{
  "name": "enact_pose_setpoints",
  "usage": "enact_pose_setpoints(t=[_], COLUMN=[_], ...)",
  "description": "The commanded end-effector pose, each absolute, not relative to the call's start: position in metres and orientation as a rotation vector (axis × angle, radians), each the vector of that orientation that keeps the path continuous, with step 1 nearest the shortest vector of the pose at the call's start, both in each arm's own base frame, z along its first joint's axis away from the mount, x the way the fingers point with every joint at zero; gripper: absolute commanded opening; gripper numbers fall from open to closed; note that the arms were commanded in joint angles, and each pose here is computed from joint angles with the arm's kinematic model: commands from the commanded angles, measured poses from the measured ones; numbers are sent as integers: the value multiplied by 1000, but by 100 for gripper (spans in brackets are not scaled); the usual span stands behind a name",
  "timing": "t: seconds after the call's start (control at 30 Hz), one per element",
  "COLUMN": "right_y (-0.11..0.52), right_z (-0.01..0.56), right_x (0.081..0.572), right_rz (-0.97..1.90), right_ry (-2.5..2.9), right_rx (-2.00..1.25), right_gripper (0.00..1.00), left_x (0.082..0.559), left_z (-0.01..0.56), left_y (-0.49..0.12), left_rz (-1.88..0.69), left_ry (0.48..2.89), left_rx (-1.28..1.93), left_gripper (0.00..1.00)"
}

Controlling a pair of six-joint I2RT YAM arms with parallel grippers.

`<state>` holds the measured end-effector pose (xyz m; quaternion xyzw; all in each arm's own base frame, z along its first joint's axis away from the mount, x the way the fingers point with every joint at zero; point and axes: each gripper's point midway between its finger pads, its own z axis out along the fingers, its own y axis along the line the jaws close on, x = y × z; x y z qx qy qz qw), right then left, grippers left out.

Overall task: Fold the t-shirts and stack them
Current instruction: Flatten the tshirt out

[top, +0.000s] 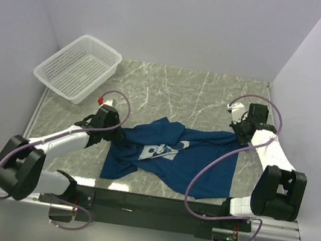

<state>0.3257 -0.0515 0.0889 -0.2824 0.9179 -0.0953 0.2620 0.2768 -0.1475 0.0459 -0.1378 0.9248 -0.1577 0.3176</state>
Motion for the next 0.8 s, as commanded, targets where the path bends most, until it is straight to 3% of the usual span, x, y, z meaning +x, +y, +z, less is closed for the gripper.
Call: enact_pose_setpoints(t=[0.0,0.07,0.1,0.23,0.43,0.47,0.77], right_y=[-50,-46,-45,-40,-38,-38,-35], right_z=[86,80,78,71,68,69,68], right_x=[323,320,319,320,321,321,321], right_rz=[-235,-201,-188,-144,-117,-116,-87], right_ry=[2478,2484,2490,2504,2513,2511,2512], right_rx=[-785,-793,-792,-777,-765,-766,-767], right_gripper=[0,0,0,0,0,0,0], left_x=[308,314,317,328,365,370,406], left_z=[128,159,169,183,157,126,63], left_y=[-171,-177,-181,-220,-294,-294,-313], left_rz=[-603,-648,-657,-750,-708,-642,-498], left_ry=[2181,2099,2080,2100,2255,2338,2506], left_rx=[-247,-200,-167,-43,101,91,159], left_gripper=[44,62,64,66,66,66,67])
